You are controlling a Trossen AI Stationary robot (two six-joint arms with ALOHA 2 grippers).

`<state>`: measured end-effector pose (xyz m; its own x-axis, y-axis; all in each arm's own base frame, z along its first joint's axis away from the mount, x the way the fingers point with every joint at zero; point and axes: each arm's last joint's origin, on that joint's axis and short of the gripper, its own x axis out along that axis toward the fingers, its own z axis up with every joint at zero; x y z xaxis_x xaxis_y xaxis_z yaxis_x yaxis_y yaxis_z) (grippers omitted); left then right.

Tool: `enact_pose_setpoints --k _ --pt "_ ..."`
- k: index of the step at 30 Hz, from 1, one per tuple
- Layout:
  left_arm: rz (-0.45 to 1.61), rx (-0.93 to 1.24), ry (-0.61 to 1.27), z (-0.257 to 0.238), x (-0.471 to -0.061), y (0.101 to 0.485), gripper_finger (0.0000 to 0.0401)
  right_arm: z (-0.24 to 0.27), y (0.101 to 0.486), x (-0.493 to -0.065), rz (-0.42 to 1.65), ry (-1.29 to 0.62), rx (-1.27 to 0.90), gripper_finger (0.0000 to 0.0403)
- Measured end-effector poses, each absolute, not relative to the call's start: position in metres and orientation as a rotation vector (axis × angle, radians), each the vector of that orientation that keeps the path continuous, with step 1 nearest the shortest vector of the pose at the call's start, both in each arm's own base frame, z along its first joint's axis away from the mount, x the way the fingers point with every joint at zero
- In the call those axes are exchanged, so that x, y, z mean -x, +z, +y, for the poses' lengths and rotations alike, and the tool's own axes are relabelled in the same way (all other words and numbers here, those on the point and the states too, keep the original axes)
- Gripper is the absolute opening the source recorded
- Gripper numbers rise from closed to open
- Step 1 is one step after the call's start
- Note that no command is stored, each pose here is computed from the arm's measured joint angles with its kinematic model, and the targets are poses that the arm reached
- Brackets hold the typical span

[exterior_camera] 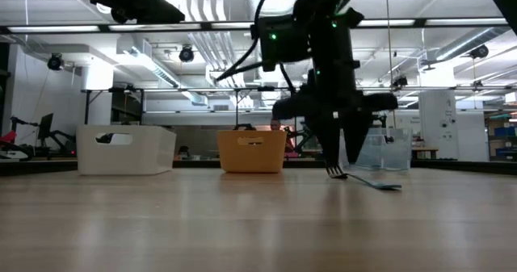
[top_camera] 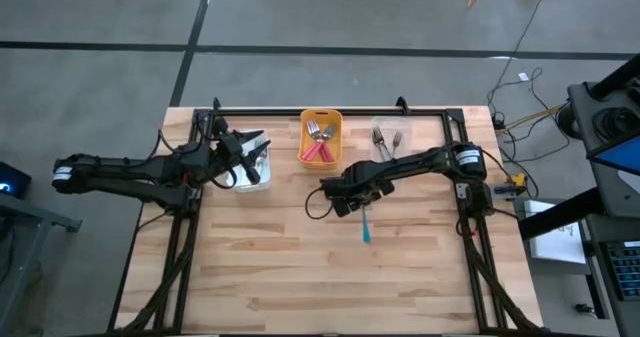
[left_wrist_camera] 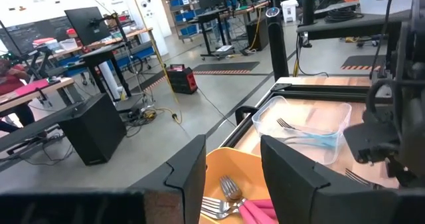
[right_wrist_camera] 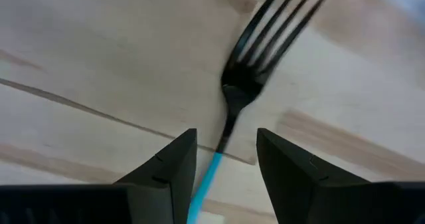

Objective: Sort silverware by color (type)
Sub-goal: Put the blue fork into the transparent bin

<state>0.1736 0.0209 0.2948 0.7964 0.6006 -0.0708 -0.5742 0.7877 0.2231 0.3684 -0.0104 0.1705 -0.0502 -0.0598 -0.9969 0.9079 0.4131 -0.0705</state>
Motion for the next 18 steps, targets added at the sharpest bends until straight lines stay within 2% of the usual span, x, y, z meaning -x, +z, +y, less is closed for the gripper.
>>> enact_pose_setpoints --k 12,18 --pt "0.14 -0.194 0.635 0.021 -0.174 0.295 0.0125 -0.002 0.131 -0.356 1.33 -0.955 -0.928 0.0147" --pt "0.14 -0.194 0.635 0.021 -0.174 0.295 0.0125 -0.003 0.129 -0.357 1.314 -0.962 -0.93 0.011"
